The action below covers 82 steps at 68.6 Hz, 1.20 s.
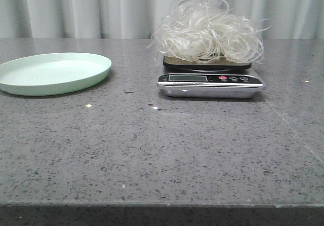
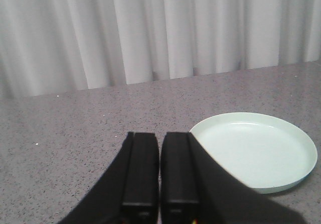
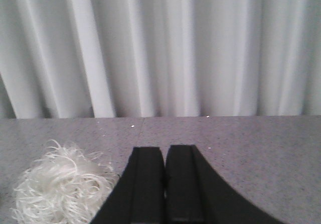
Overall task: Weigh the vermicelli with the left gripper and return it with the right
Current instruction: 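Lower the right gripper onto the vermicelli on the scale and grasp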
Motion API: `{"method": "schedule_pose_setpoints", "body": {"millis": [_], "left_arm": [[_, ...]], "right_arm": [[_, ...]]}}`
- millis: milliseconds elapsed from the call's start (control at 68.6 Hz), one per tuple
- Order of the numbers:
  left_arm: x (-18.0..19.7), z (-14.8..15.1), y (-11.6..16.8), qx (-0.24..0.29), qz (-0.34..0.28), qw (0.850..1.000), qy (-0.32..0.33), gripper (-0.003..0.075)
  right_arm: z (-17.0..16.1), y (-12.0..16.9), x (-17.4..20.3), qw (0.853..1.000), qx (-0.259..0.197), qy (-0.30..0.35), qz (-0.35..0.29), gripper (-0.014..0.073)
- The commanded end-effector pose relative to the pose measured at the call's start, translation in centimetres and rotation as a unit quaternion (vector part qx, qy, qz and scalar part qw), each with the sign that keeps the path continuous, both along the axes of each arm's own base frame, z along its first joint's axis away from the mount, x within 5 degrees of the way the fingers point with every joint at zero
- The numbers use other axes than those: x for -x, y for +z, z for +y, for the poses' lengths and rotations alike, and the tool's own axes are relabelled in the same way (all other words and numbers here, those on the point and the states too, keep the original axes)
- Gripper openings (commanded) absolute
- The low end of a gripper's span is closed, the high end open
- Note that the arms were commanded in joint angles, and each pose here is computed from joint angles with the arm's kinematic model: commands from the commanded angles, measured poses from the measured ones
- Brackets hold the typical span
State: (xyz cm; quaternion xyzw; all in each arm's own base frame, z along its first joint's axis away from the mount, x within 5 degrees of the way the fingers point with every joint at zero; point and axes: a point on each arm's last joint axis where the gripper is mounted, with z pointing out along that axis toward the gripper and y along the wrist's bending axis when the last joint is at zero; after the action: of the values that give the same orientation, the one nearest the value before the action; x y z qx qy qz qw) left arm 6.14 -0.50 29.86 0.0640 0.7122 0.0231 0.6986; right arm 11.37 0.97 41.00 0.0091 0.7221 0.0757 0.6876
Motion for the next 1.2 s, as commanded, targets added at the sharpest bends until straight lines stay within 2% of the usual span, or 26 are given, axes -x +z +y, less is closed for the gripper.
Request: {"method": "schedule_pose_setpoints", "body": {"millis": [0,87,146,190,204,219,262,277,292,306,321,335,394,525,831,1035,1181], "left_arm": [[0.1,0.1,1.6,0.013,-0.050,0.999,0.004,0.0137],[0.1,0.1,1.6,0.013,-0.050,0.999,0.004,0.0137],[0.1,0.1,1.6,0.013,-0.050,0.999,0.004,0.0137],[0.1,0.1,1.6,0.013,-0.050,0.999,0.004,0.0137],[0.1,0.1,1.6,0.013,-0.050,0.999,0.004,0.0137],[0.1,0.1,1.6,0.013,-0.050,0.999,0.004,0.0137],[0.1,0.1,1.6,0.013,-0.050,0.999,0.004,0.0137],[0.1,0.1,1.6,0.013,-0.050,0.999,0.004,0.0137],[0.1,0.1,1.6,0.013,-0.050,0.999,0.004,0.0137],[0.1,0.1,1.6,0.013,-0.050,0.999,0.004,0.0137],[0.1,0.1,1.6,0.013,-0.050,0.999,0.004,0.0137],[0.1,0.1,1.6,0.013,-0.050,0.999,0.004,0.0137],[0.1,0.1,1.6,0.013,-0.050,0.999,0.004,0.0137],[0.1,0.1,1.6,0.013,-0.050,0.999,0.004,0.0137],[0.1,0.1,1.6,0.012,-0.050,0.999,0.004,0.0137],[0.1,0.1,1.6,0.012,-0.050,0.999,0.004,0.0137],[0.1,0.1,1.6,0.012,-0.050,0.999,0.004,0.0137]], "right_arm": [[1.2,4.1,-2.5,0.999,0.018,0.040,-0.006,0.0153],[2.8,5.8,-4.8,0.995,0.042,0.088,0.017,0.0171],[4.0,6.6,-6.3,0.991,0.060,0.113,0.028,0.0227],[5.2,6.8,-8.2,0.987,0.075,0.136,0.045,0.0302],[5.2,6.8,-8.2,0.987,0.075,0.136,0.045,0.0302],[5.7,6.9,-8.9,0.985,0.078,0.144,0.052,0.0359],[6.2,7.1,-9.7,0.984,0.079,0.150,0.055,0.0407],[6.8,6.8,-10.9,0.982,0.081,0.156,0.064,0.0454],[6.8,6.8,-10.9,0.982,0.081,0.156,0.064,0.0454],[7.3,6.7,-11.7,0.981,0.083,0.160,0.071,0.0511],[7.3,6.7,-11.7,0.981,0.083,0.160,0.071,0.0511],[7.7,6.7,-12.6,0.980,0.084,0.163,0.076,0.0552],[8.4,6.0,-14.4,0.977,0.087,0.167,0.097,0.0617],[9.6,4.1,-17.7,0.968,0.100,0.176,0.151,0.0612],[12.0,-2.9,-23.9,0.937,0.099,0.194,0.272,0.0612],[12.7,-7.2,-26.1,0.914,0.108,0.198,0.338,0.0612],[13.0,-9.2,-26.6,0.898,0.113,0.202,0.375,0.0610]]}}
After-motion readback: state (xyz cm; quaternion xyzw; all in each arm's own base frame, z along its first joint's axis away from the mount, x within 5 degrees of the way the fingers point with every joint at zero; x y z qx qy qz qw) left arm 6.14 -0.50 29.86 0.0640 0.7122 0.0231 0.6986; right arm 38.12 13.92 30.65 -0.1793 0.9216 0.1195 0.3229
